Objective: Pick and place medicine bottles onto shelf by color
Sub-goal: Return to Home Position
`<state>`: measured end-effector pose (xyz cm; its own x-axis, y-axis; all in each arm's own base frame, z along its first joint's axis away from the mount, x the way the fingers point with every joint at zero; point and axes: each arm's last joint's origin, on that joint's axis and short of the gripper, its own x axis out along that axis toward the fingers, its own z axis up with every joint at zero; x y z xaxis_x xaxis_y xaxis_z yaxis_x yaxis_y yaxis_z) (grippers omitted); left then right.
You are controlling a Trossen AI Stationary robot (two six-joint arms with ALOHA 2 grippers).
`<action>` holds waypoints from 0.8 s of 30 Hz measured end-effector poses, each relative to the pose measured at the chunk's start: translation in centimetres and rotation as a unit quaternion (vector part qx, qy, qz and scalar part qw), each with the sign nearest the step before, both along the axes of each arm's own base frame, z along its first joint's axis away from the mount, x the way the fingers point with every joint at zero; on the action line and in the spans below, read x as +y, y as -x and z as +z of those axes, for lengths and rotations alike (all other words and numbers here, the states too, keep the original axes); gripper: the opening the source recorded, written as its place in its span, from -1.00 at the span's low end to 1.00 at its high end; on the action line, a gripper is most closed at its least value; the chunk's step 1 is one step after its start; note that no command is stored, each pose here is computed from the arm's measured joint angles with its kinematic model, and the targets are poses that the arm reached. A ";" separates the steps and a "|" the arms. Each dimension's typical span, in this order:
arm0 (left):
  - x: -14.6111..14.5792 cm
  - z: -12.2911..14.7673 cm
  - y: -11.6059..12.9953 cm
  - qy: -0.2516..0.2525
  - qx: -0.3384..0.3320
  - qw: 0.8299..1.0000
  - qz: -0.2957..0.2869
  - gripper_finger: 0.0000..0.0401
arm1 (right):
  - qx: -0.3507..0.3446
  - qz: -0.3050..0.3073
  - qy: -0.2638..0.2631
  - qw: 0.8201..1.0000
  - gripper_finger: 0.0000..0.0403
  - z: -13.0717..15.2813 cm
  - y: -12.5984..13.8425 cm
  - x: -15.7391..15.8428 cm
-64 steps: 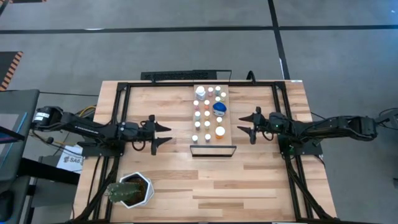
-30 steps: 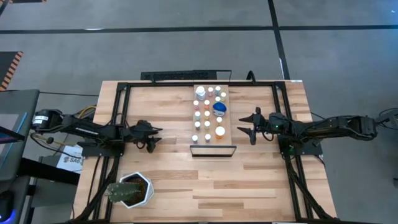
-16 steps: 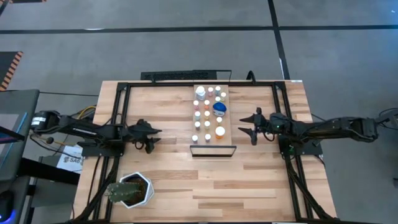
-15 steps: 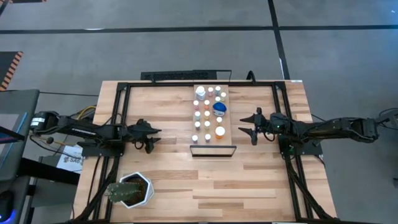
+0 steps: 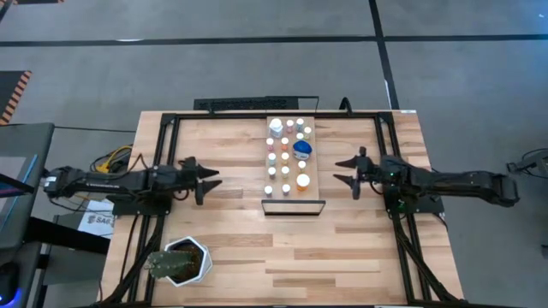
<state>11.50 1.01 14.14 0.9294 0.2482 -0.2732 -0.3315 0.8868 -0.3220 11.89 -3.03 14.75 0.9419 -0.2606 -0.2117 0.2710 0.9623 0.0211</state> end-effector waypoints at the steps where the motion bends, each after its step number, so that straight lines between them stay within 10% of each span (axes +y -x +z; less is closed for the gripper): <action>1: 0.0 0.2 0.1 0.000 -0.010 1.000 0.000 -0.01 | -0.004 0.000 0.001 1.000 0.13 0.1 0.1 0.0; 24: 1.3 2.4 1.6 -0.014 -0.137 0.988 0.066 -0.01 | -0.122 -0.092 0.043 0.987 0.13 2.2 3.1 -1.1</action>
<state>9.91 2.29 16.57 0.9266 0.3760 -0.0072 -0.3485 0.8512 -0.3925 8.81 -4.12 16.99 0.8969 -0.4399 0.0448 0.4390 0.8980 0.0284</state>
